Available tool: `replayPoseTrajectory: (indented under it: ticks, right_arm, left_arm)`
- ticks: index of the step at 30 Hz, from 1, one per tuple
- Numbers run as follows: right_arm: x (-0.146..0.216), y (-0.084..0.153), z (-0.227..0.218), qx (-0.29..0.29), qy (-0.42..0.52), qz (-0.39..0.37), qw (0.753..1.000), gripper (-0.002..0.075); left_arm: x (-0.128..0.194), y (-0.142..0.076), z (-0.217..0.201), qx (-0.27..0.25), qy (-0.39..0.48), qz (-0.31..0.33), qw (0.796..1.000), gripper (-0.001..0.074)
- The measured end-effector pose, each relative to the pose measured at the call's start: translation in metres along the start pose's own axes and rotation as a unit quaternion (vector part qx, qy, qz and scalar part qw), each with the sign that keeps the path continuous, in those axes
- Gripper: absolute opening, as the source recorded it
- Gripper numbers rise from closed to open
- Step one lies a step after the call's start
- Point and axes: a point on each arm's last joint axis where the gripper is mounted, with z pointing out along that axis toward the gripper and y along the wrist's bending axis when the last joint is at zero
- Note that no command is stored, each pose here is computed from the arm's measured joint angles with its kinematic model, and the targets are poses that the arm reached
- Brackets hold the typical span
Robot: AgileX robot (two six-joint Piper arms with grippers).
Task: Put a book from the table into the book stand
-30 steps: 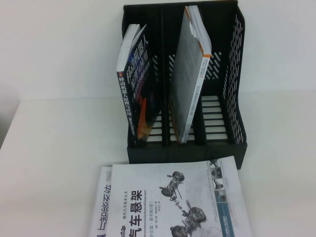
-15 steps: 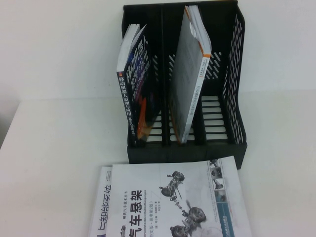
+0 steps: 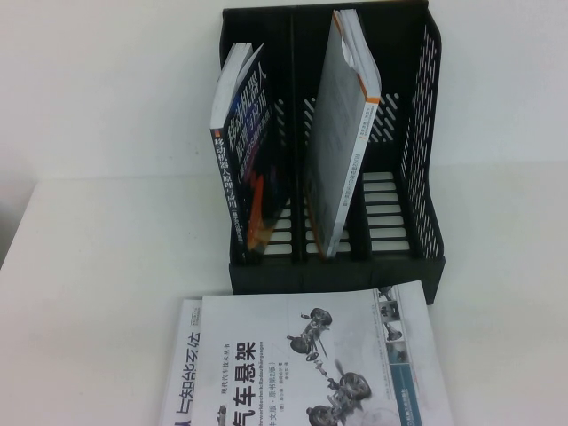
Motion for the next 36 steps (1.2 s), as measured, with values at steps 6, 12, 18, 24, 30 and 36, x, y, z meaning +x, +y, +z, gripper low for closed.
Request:
replayPoseTrajectory:
  ticks: [6,12,18,24,30,36]
  right_arm:
    - [-0.018,-0.011,0.019,0.086,0.223,-0.022,0.971,-0.0002]
    - [-0.003,-0.02,0.035,0.151,0.357,0.015,0.921,-0.0002]
    - [0.028,-0.02,0.051,0.164,0.442,0.08,0.878,-0.0002]
    - [0.063,-0.013,0.075,0.119,0.566,0.106,0.809,-0.0002]
    - [0.107,0.005,0.087,-0.004,0.676,0.151,0.722,-0.0002]
    - [0.16,0.031,0.09,-0.068,0.724,0.186,0.66,-0.0001]
  left_arm:
    - [-0.016,-0.005,0.003,0.009,0.073,-0.039,0.997,-0.0002]
    - [0.012,-0.003,0.01,0.0,0.138,-0.056,0.989,-0.0002]
    - [0.025,-0.005,0.028,-0.006,0.259,-0.071,0.963,-0.0002]
    - [0.047,-0.009,0.057,-0.018,0.41,-0.114,0.905,-0.0002]
    - [0.075,-0.017,0.082,-0.025,0.523,-0.197,0.829,-0.0002]
    - [0.095,-0.031,0.108,0.039,0.58,-0.23,0.781,-0.0002]
